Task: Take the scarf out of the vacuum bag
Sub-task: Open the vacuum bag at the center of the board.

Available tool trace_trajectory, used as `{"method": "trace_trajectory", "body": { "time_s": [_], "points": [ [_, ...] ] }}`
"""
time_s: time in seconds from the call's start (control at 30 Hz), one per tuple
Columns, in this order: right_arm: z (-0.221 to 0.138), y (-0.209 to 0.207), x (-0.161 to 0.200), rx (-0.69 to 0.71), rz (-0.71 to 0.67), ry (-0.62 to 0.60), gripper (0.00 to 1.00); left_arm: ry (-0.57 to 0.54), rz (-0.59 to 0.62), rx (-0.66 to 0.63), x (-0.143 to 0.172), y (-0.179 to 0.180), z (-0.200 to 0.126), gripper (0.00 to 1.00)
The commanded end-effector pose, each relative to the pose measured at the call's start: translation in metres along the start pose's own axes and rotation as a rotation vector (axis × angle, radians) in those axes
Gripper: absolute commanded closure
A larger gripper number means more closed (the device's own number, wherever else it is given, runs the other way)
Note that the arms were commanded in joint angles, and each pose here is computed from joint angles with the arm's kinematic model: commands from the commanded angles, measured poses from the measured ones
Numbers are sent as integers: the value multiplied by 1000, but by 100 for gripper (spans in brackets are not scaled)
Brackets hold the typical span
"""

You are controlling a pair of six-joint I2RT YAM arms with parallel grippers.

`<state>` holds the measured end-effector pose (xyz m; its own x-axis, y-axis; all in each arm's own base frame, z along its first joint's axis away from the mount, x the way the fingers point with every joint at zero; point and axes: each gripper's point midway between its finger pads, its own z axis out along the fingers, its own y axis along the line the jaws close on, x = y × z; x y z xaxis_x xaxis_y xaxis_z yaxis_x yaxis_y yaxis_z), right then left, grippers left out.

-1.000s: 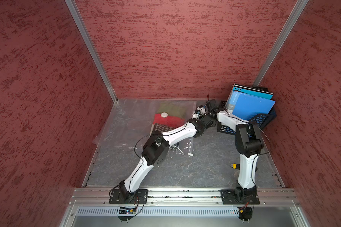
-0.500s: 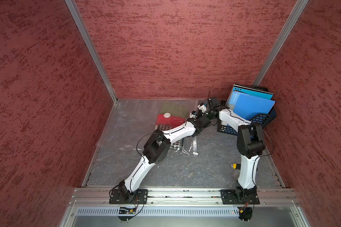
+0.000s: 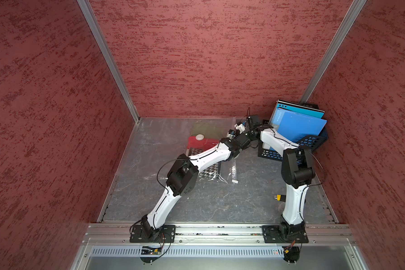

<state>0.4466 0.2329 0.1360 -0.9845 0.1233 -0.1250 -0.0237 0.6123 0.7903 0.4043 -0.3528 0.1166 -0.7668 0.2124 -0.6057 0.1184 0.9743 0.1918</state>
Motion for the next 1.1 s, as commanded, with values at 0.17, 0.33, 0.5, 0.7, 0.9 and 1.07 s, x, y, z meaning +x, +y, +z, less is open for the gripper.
{"method": "trace_trajectory", "body": {
  "time_s": [0.17,0.33,0.5,0.7,0.9,1.07],
  "points": [
    [16,-17,-8,35,4,-8,100,-179,-4,152,-44,-40,-81,42],
    [12,-10,-10,19,-3,-12,100,-130,23,99,-31,-48,-55,42],
    [6,1,-6,-12,1,-10,100,-122,34,49,-27,-47,-35,41],
    [-4,20,-11,-57,25,-23,100,-122,47,-31,-22,-41,-26,41],
    [-5,28,-29,-68,39,-56,100,-123,31,-65,-11,-40,-28,42],
    [2,24,-37,-68,58,-56,100,-190,2,-15,-9,-43,-46,43]
  ]
}}
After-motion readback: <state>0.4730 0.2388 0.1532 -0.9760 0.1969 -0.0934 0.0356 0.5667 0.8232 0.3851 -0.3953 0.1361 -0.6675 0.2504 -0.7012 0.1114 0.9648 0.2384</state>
